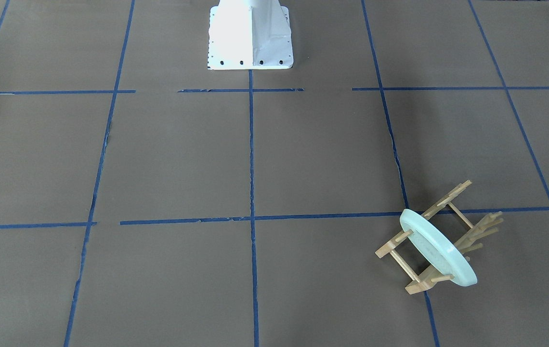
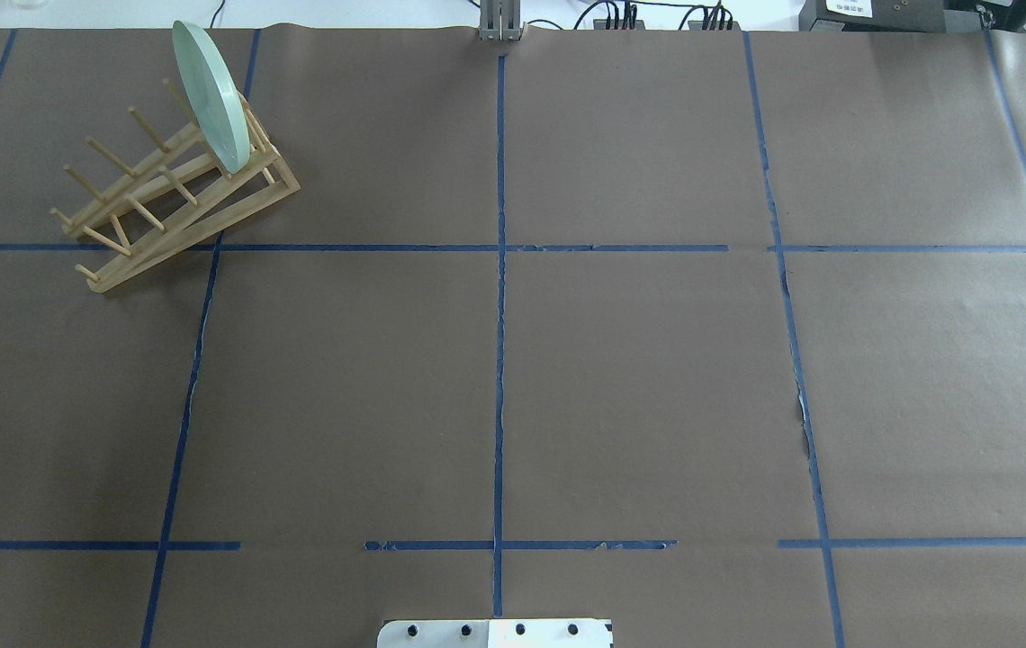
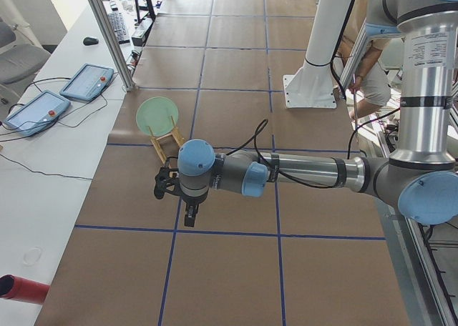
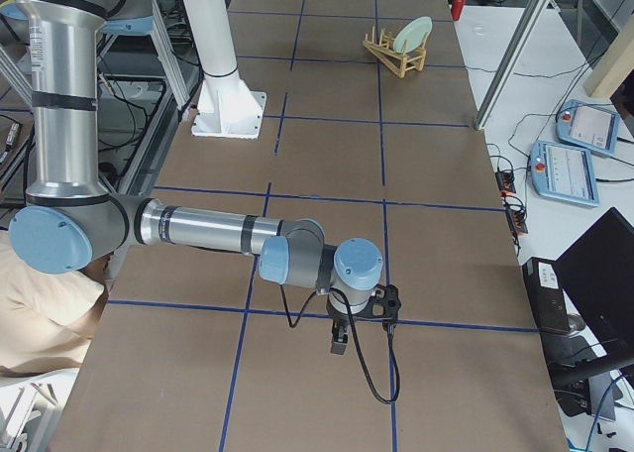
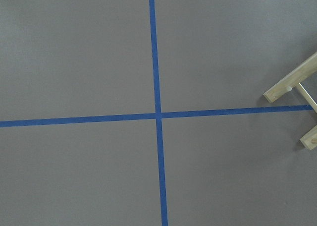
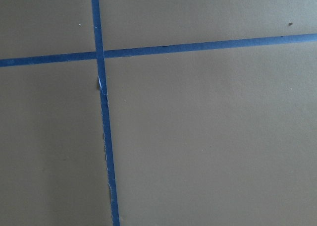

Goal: Place plate on table

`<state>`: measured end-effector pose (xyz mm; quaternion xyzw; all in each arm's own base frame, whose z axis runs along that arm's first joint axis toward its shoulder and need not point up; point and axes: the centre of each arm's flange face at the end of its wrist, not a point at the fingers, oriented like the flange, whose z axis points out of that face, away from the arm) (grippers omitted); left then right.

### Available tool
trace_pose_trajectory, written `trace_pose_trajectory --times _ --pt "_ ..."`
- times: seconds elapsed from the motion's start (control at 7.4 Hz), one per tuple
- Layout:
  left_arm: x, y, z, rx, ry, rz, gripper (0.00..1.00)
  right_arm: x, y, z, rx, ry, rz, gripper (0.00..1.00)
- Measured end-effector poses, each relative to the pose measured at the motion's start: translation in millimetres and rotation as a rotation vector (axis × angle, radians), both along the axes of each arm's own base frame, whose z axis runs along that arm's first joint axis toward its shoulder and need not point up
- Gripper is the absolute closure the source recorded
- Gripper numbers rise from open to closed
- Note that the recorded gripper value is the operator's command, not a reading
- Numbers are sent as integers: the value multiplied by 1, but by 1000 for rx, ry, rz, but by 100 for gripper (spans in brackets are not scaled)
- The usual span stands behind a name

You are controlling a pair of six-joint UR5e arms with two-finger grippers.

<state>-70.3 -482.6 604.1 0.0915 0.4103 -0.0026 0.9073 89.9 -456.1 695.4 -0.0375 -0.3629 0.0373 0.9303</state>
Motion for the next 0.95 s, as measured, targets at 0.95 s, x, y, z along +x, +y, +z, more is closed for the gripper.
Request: trace_pose_trajectory --times 0.95 --pt "-13 -68 -73 211 -46 -31 0 0 0 0 0 0 0 0"
